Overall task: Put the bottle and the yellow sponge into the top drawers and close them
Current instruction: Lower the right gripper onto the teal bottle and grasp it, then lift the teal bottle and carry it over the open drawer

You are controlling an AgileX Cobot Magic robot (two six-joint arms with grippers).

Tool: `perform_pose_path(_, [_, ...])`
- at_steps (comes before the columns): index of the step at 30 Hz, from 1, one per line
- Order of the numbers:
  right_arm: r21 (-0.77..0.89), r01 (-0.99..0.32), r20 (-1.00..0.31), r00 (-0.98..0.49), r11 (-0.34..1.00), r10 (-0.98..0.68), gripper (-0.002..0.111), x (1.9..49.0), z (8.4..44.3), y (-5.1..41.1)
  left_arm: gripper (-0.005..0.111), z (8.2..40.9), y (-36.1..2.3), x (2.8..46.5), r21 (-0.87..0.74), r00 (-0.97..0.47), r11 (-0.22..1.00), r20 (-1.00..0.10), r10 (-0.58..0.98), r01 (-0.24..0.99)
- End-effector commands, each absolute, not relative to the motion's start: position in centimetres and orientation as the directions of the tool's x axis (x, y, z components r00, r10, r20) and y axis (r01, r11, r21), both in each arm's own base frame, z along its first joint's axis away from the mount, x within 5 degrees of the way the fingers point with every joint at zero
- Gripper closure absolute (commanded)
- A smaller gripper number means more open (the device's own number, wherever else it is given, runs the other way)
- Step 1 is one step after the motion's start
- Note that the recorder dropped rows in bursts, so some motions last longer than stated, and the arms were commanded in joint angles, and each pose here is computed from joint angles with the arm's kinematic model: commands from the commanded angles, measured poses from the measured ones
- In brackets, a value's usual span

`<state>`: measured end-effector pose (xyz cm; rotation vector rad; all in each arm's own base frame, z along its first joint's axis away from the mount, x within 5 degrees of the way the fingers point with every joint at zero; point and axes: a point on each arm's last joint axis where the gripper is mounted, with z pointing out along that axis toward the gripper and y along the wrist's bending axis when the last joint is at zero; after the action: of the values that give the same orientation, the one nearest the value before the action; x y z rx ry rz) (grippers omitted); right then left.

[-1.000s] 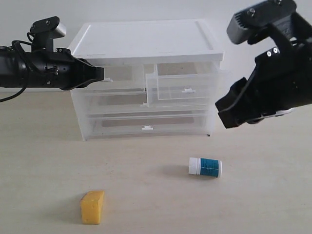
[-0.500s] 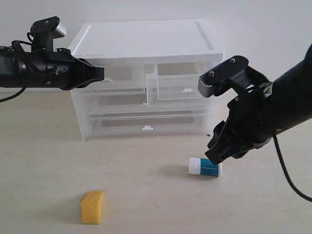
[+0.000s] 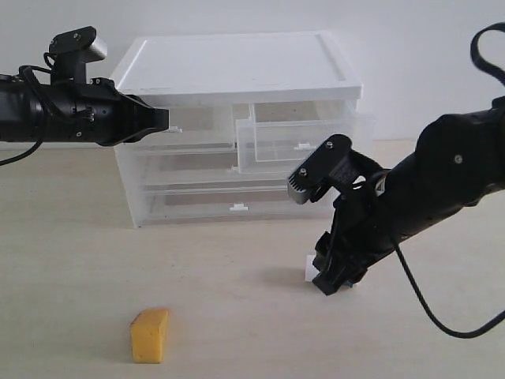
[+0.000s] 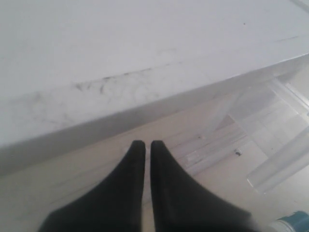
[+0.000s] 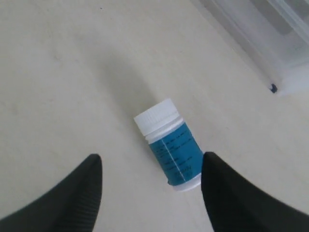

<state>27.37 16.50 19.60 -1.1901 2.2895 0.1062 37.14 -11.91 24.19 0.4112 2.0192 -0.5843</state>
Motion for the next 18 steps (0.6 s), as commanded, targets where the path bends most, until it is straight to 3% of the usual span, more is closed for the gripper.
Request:
perform_pose_path(1, [-0.234,-0.790,-0.518,-0.392,0.566,-0.761,0.053,28.3,18.6,17.1,0.103,24.2,-12.0,37.0,-0.235,-0.481,0.823,-0.875,0.052,0.517])
perform_pose_path(18, [-0.287,-0.825,-0.439,-0.338,0.486,-0.832,0.053,30.0,12.8,17.5,0.103,24.2,-12.0,37.0,-0.235,-0.481,0.823,-0.875,0.052,0.517])
